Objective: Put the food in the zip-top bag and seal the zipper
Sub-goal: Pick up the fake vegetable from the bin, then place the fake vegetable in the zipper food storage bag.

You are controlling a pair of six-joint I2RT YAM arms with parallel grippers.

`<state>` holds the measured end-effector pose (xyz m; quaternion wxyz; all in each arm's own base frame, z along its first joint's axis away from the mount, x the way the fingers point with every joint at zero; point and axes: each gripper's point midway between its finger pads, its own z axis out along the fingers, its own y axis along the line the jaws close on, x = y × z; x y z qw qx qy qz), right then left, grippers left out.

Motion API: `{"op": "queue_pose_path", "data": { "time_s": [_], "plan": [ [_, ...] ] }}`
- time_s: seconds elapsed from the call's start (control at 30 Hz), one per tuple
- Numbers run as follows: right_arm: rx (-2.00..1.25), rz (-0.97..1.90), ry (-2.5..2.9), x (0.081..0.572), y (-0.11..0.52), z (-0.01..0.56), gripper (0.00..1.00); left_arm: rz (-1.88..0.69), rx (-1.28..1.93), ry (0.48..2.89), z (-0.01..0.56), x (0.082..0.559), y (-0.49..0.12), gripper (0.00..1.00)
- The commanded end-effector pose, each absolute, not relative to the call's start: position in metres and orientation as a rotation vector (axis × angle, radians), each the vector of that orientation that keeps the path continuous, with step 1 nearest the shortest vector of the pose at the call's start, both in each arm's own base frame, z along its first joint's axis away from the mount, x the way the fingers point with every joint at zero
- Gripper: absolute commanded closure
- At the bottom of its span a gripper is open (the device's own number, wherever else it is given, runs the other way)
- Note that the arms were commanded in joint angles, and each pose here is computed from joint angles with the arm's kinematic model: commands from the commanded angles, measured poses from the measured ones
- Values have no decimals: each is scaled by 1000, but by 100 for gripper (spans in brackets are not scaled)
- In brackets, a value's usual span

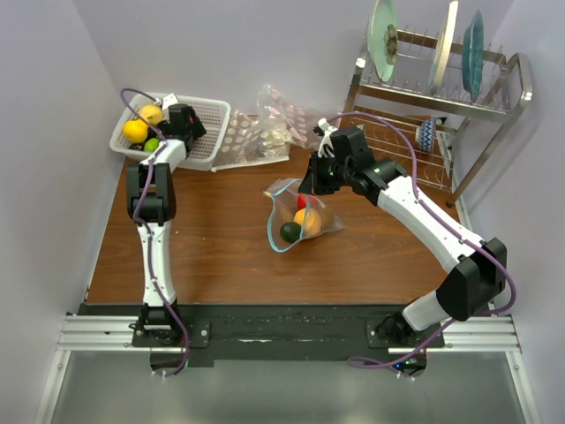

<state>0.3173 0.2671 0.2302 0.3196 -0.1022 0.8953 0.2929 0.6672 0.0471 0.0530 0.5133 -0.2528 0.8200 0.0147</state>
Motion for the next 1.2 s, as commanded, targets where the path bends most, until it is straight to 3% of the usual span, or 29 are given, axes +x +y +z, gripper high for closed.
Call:
{"op": "queue_pose_path", "data": {
  "time_s": [0.0, 0.5, 1.17],
  "plan": [
    [-284, 802, 2294, 316, 267, 251, 100, -54, -596, 1808, 142, 669, 48, 45],
    [-288, 785, 2267, 328, 271, 263, 100, -384, -487, 1846, 210, 617, -12, 49],
    [-269, 746, 2264, 339, 270, 269, 100, -839, -31, 1907, 272, 443, -171, 50]
  ]
}}
